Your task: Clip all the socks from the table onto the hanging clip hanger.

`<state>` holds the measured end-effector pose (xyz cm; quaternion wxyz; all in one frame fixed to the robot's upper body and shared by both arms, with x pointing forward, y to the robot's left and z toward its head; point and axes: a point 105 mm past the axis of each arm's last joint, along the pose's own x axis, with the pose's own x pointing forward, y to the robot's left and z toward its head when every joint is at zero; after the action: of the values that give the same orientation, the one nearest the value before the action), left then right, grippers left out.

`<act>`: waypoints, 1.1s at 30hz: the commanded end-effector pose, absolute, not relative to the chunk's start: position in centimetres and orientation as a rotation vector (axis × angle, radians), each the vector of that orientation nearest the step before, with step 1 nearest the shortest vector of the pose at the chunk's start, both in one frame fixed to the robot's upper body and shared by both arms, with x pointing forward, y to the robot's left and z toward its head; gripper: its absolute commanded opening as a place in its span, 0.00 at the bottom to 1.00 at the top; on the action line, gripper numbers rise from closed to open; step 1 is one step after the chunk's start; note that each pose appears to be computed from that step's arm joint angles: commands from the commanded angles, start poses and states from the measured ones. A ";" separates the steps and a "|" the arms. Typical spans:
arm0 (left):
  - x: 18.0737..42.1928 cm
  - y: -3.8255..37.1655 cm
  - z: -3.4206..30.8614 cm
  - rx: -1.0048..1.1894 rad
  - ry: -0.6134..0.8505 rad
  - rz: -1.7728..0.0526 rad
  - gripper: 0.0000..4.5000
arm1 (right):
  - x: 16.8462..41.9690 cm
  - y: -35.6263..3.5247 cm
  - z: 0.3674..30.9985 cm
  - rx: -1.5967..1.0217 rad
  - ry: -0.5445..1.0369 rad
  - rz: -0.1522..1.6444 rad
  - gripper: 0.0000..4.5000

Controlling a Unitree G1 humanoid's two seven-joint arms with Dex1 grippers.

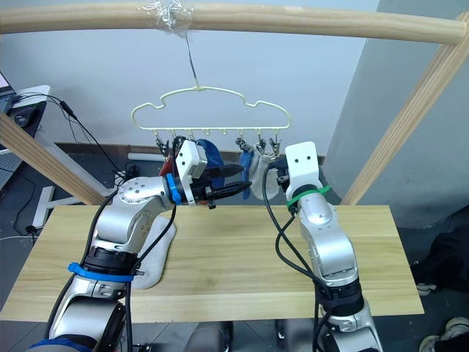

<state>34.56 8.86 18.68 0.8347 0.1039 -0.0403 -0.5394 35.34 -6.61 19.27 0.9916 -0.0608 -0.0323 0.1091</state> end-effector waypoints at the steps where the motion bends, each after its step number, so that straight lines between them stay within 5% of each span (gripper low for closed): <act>1: 33.9 8.7 21.0 0.236 -0.173 -1.166 0.51 | 35.1 -5.9 21.5 -0.076 -0.143 0.228 0.53; 33: 33.3 8.5 22.4 0.207 -0.195 -1.219 0.51 | 38.0 -4.2 23.0 -0.024 -0.191 0.176 0.53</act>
<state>33.51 8.51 21.02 0.8134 0.0834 -0.0665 -0.5718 38.23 -4.32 21.29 0.9936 -0.0221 -0.0633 0.0911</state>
